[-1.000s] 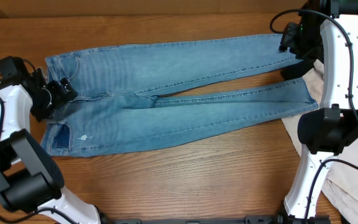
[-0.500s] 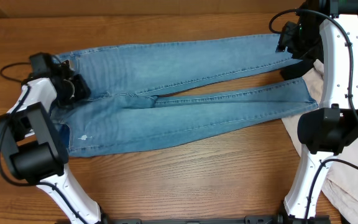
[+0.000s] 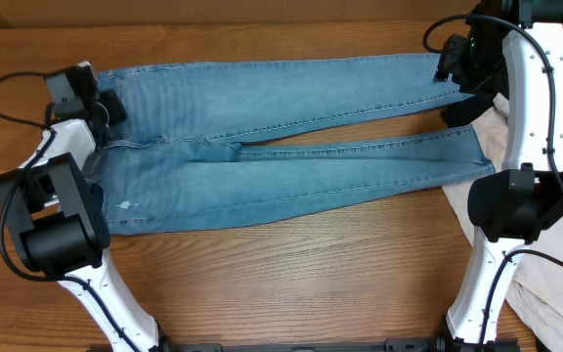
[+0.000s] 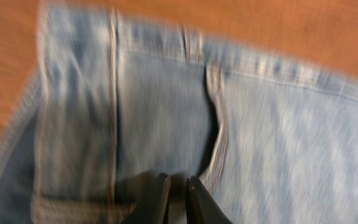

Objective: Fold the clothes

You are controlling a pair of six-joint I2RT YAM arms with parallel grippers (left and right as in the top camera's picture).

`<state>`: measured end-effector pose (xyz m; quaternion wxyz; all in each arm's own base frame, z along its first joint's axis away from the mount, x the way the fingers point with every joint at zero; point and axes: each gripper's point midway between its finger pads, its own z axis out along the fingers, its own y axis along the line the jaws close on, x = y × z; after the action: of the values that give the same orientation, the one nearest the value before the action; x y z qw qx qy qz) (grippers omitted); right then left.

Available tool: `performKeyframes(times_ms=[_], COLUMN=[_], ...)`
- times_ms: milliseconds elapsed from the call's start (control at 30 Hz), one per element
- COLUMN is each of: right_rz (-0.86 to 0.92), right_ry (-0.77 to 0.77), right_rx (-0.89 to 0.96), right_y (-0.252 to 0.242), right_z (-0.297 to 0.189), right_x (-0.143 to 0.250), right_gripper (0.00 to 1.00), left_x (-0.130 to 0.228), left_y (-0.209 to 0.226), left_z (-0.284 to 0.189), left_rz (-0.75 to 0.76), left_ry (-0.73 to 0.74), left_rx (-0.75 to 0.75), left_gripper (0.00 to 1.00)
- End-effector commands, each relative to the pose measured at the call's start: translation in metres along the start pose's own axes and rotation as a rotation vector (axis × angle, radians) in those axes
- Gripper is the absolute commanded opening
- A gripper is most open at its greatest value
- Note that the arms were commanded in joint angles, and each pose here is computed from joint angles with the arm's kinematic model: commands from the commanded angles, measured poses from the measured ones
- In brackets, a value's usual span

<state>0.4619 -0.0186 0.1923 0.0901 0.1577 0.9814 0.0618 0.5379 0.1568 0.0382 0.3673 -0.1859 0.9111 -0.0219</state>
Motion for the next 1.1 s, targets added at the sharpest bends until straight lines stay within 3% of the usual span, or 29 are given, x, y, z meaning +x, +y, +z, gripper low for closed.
performKeyframes(times_ms=[0, 67, 200, 233, 367, 467, 633, 867, 933, 1067], right_rz=[-0.021, -0.024, -0.020, -0.017, -0.014, -0.014, -0.014, -0.014, -0.014, -0.014], right_ry=[-0.030, -0.030, -0.031, -0.031, -0.031, -0.031, -0.031, -0.031, -0.031, -0.031], right_rx=[-0.005, -0.005, -0.005, -0.004, -0.005, -0.007, -0.007, -0.007, -0.007, -0.007], right_y=[0.001, 0.001, -0.002, -0.004, -0.005, -0.005, -0.005, -0.005, -0.005, -0.005], right_z=[-0.010, -0.010, -0.010, -0.010, -0.010, -0.011, -0.011, -0.011, -0.011, -0.011], right_x=[-0.003, -0.003, -0.004, -0.004, -0.004, -0.004, -0.004, -0.004, -0.004, -0.004], right_gripper=[0.54, 0.54, 0.59, 0.59, 0.59, 0.59, 0.59, 0.59, 0.59, 0.59], left_x=[-0.033, -0.036, -0.017, -0.006, 0.042, 0.066, 0.089, 0.110, 0.096, 0.059], left_y=[-0.001, -0.003, -0.006, -0.006, -0.004, 0.000, 0.007, 0.017, 0.021, 0.023], left_z=[-0.009, -0.019, -0.060, -0.073, -0.107, -0.108, -0.075, -0.038, -0.023, -0.009], left_rz=[-0.024, -0.018, -0.044, -0.053, -0.079, -0.092, -0.092, -0.080, -0.048, 0.024], left_ry=[-0.025, 0.032, 0.261, 0.336, 0.580, 0.652, 0.622, 0.536, 0.434, 0.274], left_rx=[-0.015, -0.023, -0.054, -0.065, -0.102, -0.117, -0.117, -0.118, -0.117, -0.089], left_gripper=[0.17, 0.27, 0.56, 0.57, 0.48, 0.42, 0.36, 0.39, 0.50, 0.49])
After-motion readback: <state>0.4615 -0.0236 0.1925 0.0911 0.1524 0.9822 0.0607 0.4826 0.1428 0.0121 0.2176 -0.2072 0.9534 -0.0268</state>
